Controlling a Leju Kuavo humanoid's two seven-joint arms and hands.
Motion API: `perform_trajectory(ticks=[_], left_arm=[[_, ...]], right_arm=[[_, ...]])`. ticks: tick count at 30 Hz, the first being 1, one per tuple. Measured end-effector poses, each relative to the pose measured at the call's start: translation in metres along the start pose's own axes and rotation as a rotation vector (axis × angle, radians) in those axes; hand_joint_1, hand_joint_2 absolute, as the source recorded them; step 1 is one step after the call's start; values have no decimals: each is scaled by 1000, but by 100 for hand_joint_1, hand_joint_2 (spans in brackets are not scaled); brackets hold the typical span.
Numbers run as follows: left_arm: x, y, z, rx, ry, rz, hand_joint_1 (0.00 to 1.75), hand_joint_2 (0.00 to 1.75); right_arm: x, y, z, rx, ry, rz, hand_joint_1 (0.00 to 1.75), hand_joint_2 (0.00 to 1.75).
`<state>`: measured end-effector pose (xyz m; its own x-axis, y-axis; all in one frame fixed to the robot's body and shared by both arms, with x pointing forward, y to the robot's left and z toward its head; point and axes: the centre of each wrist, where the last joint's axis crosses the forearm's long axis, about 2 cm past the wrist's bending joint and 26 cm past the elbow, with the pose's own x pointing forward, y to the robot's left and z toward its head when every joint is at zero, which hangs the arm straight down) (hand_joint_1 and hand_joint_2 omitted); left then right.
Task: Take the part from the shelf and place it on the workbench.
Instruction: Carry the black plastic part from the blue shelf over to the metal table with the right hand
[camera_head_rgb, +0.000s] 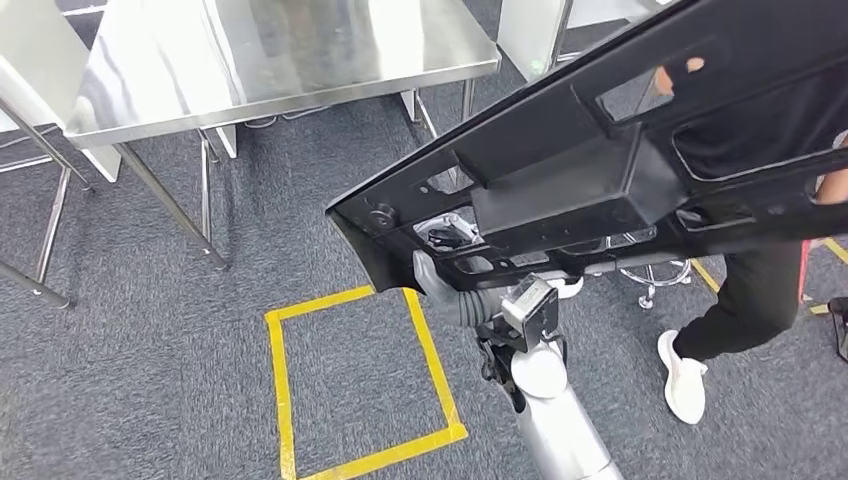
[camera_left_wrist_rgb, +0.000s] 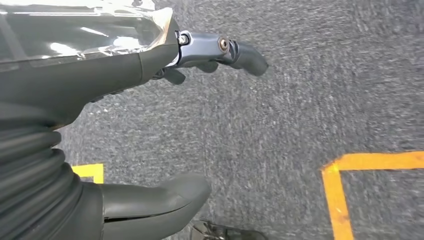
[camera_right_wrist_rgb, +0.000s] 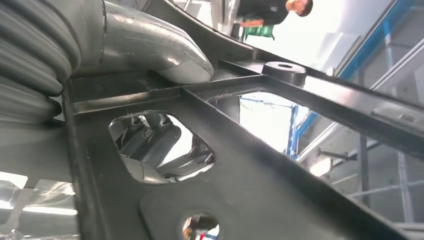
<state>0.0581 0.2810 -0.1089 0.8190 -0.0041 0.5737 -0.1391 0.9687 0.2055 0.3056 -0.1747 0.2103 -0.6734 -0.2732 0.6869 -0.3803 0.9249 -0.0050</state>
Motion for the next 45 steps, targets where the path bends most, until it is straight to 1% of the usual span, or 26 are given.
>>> perform_trajectory(ticks=[6, 26, 36, 45], left_arm=[[-1, -6, 2, -14, 14, 4, 0, 175], [0, -6, 2, -20, 31, -8, 0, 175], [0, -9, 3, -29, 31, -12, 0, 175], [1, -10, 2, -28, 23, -10, 0, 175]], right_arm=[[-1, -1, 5, 0, 13, 5, 175, 175], [1, -2, 0, 7, 6, 27, 175, 175], [0, -4, 7, 6, 13, 44, 175, 175], [-1, -6, 5, 1, 11, 50, 175, 175]])
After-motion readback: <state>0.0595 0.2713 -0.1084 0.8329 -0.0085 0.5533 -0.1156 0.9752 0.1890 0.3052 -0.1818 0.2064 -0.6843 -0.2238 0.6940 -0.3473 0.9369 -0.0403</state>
